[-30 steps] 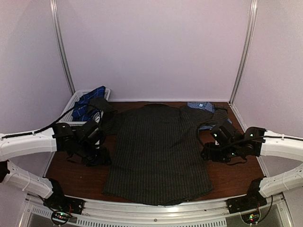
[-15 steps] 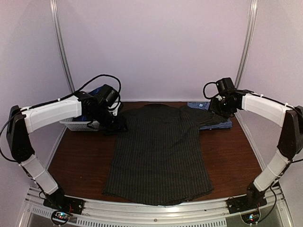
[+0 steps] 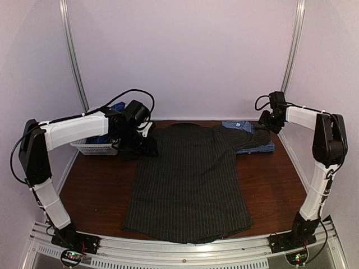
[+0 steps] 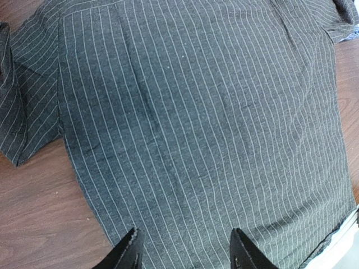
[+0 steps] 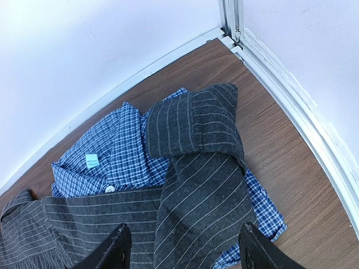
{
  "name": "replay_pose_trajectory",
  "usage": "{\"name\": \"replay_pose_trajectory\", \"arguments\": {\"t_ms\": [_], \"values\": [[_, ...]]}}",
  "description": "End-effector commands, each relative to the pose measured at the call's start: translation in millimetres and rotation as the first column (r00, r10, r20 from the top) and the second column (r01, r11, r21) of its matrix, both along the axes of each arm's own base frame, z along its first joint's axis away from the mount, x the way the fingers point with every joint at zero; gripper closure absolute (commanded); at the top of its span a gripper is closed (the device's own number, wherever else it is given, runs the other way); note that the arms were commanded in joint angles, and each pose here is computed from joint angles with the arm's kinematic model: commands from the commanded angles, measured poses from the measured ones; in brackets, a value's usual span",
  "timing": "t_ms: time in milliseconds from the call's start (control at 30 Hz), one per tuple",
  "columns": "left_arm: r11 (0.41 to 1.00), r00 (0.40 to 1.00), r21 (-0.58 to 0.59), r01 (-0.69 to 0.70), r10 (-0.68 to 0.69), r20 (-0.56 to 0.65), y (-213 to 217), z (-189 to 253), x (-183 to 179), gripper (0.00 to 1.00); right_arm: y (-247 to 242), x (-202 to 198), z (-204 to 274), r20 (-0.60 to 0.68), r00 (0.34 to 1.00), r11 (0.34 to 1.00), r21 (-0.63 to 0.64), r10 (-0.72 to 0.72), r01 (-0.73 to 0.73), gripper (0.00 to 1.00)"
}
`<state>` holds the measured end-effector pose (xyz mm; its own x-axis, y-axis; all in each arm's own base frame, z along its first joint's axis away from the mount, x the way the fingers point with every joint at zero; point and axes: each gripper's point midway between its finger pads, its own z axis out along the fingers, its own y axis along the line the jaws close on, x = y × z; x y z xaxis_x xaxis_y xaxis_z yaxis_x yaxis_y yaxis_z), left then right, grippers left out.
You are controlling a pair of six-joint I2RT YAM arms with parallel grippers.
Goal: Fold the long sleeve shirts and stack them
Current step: Pick up the sleeve from the corner of the board.
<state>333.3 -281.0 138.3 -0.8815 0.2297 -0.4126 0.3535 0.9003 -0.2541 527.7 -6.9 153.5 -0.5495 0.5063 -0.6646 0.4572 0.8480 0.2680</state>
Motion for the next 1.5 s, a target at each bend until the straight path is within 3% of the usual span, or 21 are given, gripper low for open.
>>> {"name": "replay_pose_trajectory", "arguments": {"t_ms": [0, 433, 833, 967, 1233, 1467], "values": [[0.999, 1.000, -0.035, 0.016, -0.015, 0.020, -11.2, 5.1, 12.7, 0.46, -34.8, 22.6, 2.6, 0.049, 0.998, 0.999, 0.026, -0.029, 0.028, 0.33], [0.998, 0.999, -0.049, 0.026, -0.027, -0.023, -20.4, -8.1, 16.6, 0.48, -42.8, 80.8, -46.3, 0.059, 0.998, 0.983, 0.183, -0.025, 0.013, 0.36], [0.999, 1.000, -0.051, 0.015, -0.016, -0.018, -24.3, -13.9, 28.2, 0.48, -40.6, 91.2, -32.4, 0.088, 0.996, 0.978, 0.208, -0.018, -0.001, 0.89], [0.999, 1.000, -0.050, 0.012, -0.013, -0.008, -25.1, -8.9, 31.8, 0.48, -38.0, 91.8, -11.7, 0.123, 0.992, 0.979, 0.204, 0.000, -0.025, 1.00], [0.996, 1.000, -0.093, 0.002, 0.000, 0.014, -27.4, 6.8, 35.6, 0.48, 8.2, 85.1, 55.8, 0.255, 0.957, 0.963, 0.187, 0.142, -0.193, 1.00], [0.982, 1.000, -0.186, 0.010, -0.004, 0.028, -33.2, 31.3, 44.7, 0.48, 123.7, 49.9, 81.8, 0.273, 0.889, 0.891, 0.172, 0.366, -0.420, 1.00]]}}
